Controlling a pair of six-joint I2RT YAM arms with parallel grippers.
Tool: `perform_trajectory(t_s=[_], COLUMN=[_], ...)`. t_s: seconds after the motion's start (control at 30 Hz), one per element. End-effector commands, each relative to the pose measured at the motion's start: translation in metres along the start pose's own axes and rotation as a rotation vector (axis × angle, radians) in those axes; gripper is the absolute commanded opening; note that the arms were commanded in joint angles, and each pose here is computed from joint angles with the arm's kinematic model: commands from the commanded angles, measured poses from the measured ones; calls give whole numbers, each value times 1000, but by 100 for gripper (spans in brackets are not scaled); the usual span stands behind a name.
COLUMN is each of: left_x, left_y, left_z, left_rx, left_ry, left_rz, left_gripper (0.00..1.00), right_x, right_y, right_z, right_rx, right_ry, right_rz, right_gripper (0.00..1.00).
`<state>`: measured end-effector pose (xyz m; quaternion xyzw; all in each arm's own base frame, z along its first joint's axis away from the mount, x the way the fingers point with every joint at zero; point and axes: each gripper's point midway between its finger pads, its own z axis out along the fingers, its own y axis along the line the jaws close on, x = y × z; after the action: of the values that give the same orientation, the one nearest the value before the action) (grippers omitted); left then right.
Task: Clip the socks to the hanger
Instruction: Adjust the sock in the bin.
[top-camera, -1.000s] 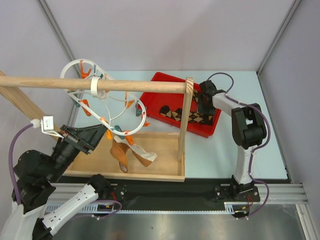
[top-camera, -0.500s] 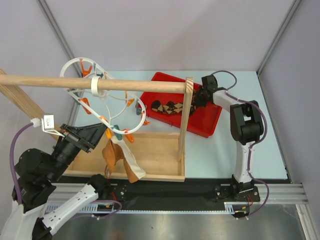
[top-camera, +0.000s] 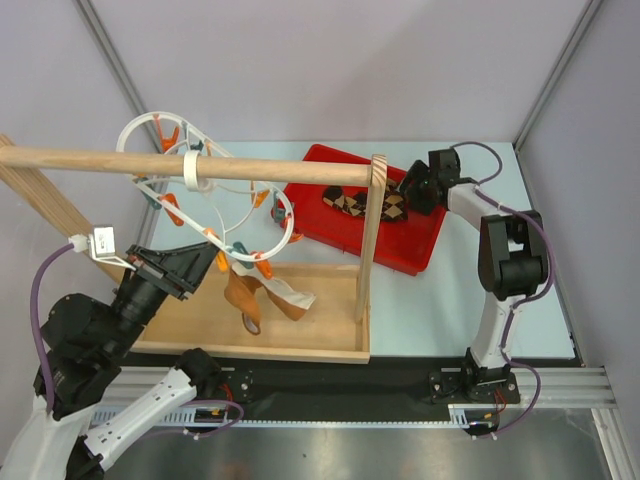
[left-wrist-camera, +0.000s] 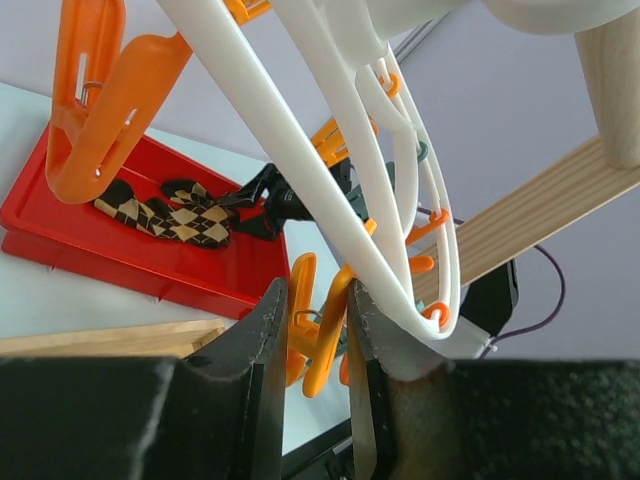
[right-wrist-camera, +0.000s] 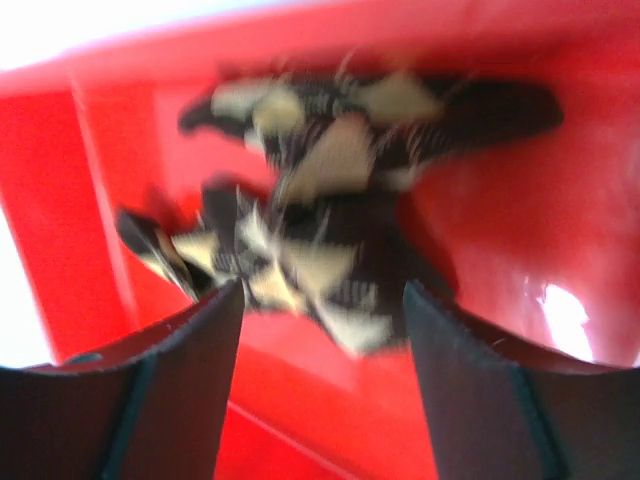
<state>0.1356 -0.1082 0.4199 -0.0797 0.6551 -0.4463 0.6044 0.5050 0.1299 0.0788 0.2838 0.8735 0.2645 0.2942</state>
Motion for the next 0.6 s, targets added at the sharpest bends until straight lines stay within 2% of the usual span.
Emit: perform_trajectory(t_s=[0.0, 0.03, 0.1, 0.17, 0.27, 0.37, 0.57], left_x=[30, 30, 31, 31, 30, 30, 34], left_y=[40, 40, 40, 41, 42, 43, 46], left_z=[4, 5, 6, 6, 6, 6, 6], left_rx=[-161, -163, -161, -168, -172, -173, -178], left_ry=[89, 92, 99, 96, 91, 87, 95], left_rz=[30, 32, 37, 40, 37, 35, 39], left_gripper=[0, 0, 0, 0, 0, 0, 0], right_x=[-12, -13, -17, -9, -9, -2, 18], right_y=[15, 7, 20, 22, 24, 15, 5], right_z=[-44, -50, -57, -49, -42, -41, -40], right_rx=[94, 152, 166, 174, 258, 310, 286], right_ry=[-128, -136, -171, -125, -98, -66, -131], right_rz=[-305, -399, -505, -589, -639, -607, -454], right_gripper=[72, 72, 73, 70, 63, 54, 46])
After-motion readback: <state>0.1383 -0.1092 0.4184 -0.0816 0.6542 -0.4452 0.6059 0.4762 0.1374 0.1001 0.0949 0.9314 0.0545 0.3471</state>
